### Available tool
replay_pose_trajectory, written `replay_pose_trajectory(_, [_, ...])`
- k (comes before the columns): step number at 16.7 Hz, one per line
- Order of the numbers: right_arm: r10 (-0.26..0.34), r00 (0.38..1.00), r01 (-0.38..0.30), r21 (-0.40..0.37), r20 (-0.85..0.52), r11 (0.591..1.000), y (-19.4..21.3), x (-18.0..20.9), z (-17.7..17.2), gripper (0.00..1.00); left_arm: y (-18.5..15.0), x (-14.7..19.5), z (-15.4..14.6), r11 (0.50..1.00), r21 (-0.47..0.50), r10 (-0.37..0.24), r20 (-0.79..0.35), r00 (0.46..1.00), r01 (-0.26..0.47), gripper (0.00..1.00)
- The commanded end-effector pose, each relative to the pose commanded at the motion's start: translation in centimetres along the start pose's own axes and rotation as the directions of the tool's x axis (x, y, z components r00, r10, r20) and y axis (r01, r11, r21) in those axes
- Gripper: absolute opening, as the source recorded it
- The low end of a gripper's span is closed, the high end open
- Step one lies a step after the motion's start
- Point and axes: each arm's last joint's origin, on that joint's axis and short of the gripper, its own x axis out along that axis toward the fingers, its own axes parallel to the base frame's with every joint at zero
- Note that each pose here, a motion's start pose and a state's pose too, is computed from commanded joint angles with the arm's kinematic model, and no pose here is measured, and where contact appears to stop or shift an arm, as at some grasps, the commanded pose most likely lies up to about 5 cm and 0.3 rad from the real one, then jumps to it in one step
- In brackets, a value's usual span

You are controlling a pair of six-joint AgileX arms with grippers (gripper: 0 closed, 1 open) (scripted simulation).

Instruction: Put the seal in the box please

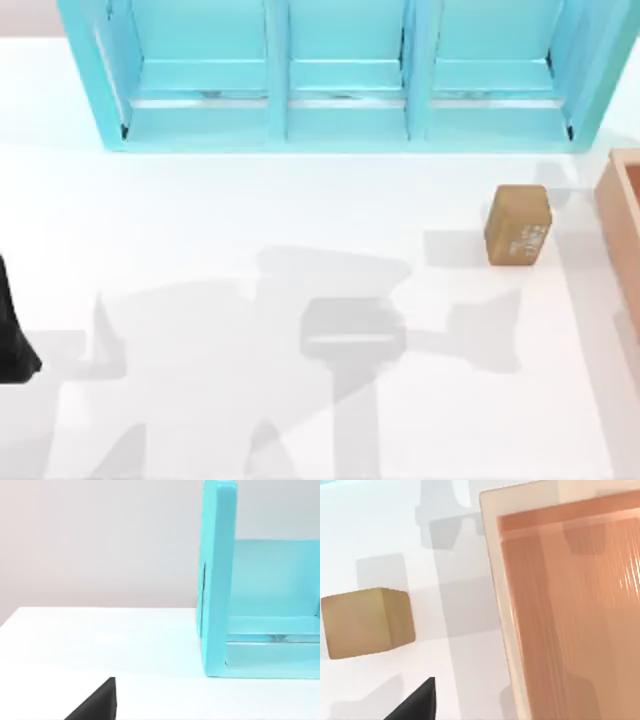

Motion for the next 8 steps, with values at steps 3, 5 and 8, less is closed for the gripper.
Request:
replay_pose_trajectory(3, [-0.021,0.984,0.016,-0.03,-0.177,0.999,3.1,3.9,2.6,1.0,0.0,0.0,0.0,1.0,0.0,0.0,0.0,1.0,0.0,1.0])
replay_pose_trajectory(5, [-0.034,0.964,0.018,-0.061,-0.263,0.998,5.5,6.4,3.5,1.0,0.0,0.0,0.0,1.0,0.0,0.0,0.0,1.0,0.0,1.0])
replay_pose_trajectory(8, [-0.049,0.935,0.009,-0.114,-0.351,0.993,9.2,9.5,3.9,1.0,0.0,0.0,0.0,1.0,0.0,0.0,0.0,1.0,0.0,1.0])
